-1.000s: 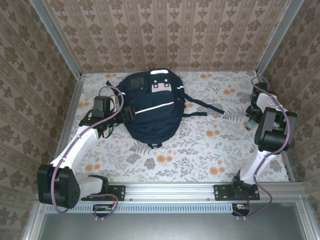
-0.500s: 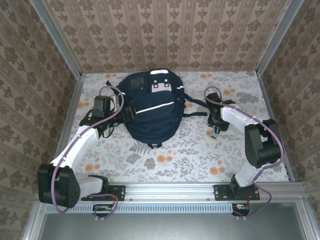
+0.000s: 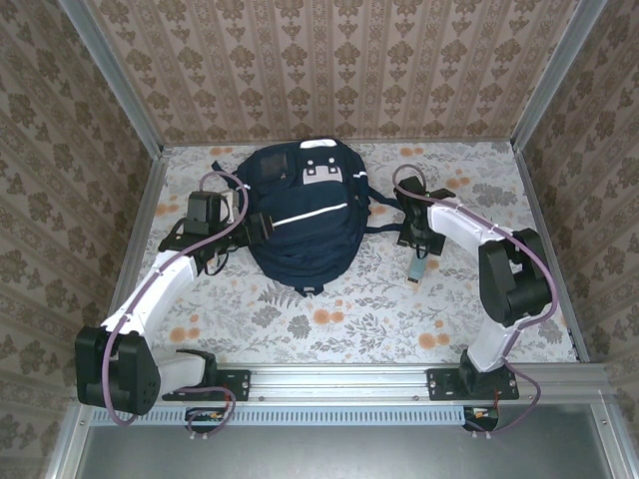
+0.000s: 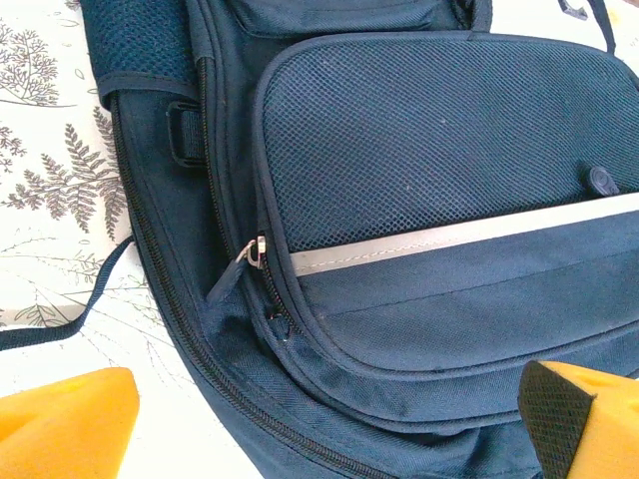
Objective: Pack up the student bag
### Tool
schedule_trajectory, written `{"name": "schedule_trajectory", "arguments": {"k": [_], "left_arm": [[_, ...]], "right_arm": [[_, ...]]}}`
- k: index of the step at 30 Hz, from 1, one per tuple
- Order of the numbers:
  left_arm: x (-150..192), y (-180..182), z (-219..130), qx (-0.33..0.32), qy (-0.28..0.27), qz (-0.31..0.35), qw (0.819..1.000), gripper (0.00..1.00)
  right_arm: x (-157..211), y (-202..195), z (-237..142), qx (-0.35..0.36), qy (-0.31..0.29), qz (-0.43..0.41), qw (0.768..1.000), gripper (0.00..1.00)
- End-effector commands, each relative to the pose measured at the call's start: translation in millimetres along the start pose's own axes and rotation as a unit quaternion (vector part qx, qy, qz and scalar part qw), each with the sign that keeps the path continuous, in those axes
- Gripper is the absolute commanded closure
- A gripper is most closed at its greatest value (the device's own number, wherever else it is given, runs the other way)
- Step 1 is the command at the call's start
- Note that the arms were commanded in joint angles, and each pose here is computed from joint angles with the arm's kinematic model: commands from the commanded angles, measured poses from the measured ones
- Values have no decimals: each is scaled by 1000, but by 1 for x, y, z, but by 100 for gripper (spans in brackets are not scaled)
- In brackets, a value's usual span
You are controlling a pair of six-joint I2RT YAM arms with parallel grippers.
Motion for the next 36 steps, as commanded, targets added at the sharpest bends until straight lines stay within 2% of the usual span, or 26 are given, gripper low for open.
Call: {"name": "schedule_trajectory", "arguments": {"k": [1, 7, 12, 16, 20, 26, 30, 36], "left_arm": [[-4, -13, -6, 23, -2, 46, 999, 0], [-4, -27, -2, 22, 20, 88, 996, 0], [-5, -42, 0, 27, 25, 127, 991, 0], [-5, -62, 1, 37, 34, 194, 980, 0], [3, -93, 7, 53, 49, 275, 959, 0], [10, -114, 31, 4, 88, 386, 918, 3], [7, -117, 52, -45, 133, 424, 894, 10], [2, -121, 73, -67, 162, 446, 878, 12]], "right_arm": [[3, -2, 3, 12, 31, -20, 999, 39], [5, -3, 5, 12, 39, -19, 999, 43], [9, -4, 11, 9, 52, -17, 998, 53], [7, -7, 2, -8, 29, 0, 1000, 63], [3, -13, -24, -56, -10, 21, 998, 66], [1, -28, -60, -145, -46, 54, 987, 66], [5, -37, -75, -182, -49, 59, 980, 66], [13, -42, -75, -190, -42, 55, 979, 66]]}}
Point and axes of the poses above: each hand's point on the last joint's axis, 136 mm out from that joint toward the fingers, its own z axis out along the fingers, its own y axis along the line the jaws close on, x = y × z, the point moved 7 cm from there along -z, back along the fingers, and after that the axes turned 7 degrees about z, right-handed, at the moved point
